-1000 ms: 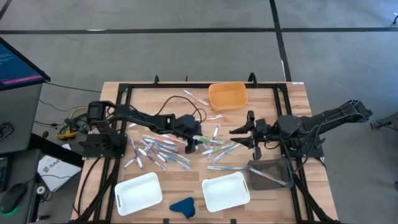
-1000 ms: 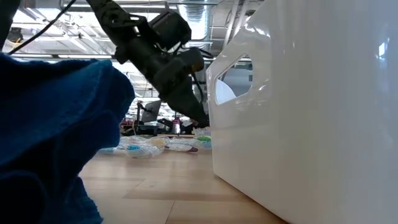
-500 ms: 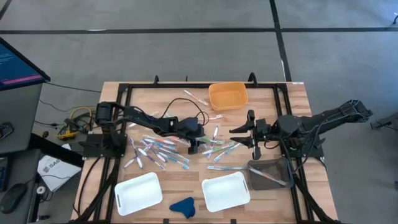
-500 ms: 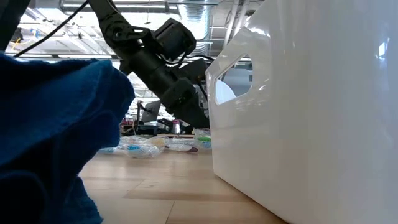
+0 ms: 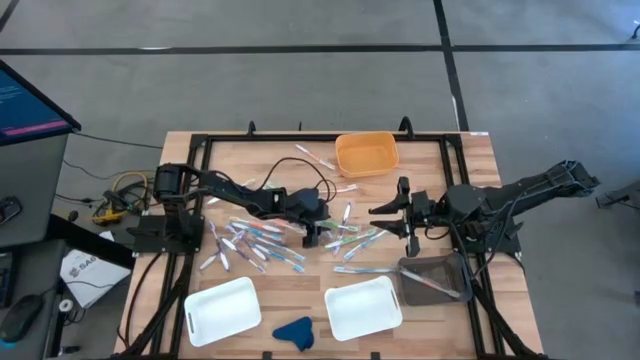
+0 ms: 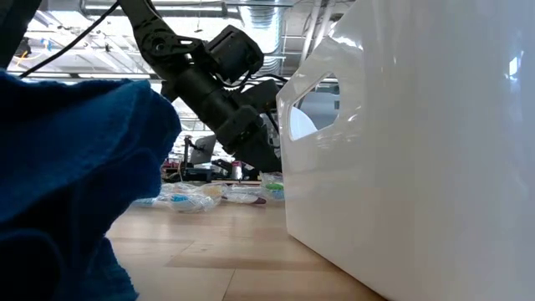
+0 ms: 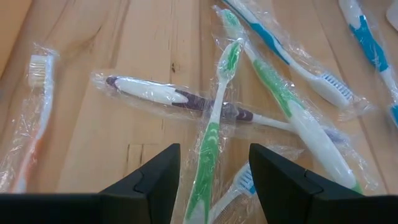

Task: Pick & Place Toothbrushes
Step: Put the green toothbrush into the yellow bin

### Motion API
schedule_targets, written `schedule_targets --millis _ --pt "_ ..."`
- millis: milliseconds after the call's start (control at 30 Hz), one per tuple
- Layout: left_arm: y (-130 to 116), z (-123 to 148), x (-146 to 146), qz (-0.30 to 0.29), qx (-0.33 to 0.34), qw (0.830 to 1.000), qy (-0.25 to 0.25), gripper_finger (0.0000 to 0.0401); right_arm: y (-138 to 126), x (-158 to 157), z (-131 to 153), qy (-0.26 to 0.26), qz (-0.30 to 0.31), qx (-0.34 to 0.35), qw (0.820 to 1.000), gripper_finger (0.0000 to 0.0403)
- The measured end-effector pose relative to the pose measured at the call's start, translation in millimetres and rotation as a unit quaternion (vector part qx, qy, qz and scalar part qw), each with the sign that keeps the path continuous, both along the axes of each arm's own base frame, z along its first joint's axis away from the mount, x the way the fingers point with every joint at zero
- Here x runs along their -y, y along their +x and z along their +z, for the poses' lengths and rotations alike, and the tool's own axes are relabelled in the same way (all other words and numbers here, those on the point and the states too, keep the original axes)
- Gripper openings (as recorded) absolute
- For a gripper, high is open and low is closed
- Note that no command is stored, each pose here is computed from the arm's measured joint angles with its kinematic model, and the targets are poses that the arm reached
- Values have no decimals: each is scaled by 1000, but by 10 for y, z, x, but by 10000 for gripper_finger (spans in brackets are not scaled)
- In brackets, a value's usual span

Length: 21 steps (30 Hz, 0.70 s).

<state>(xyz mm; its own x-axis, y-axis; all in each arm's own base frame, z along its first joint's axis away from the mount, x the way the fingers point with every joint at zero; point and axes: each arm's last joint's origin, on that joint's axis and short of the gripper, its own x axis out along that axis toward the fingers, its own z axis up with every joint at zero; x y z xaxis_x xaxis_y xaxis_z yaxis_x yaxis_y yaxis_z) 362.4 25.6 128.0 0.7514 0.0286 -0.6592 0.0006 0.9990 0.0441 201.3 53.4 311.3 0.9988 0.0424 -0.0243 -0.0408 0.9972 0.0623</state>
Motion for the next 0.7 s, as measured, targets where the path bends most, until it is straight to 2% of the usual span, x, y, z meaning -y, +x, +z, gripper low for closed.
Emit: schedule_targets --millis 700 --pt "8 12 -33 -1 8 1000 7 187 0 1 0 0 0 0 1000 113"
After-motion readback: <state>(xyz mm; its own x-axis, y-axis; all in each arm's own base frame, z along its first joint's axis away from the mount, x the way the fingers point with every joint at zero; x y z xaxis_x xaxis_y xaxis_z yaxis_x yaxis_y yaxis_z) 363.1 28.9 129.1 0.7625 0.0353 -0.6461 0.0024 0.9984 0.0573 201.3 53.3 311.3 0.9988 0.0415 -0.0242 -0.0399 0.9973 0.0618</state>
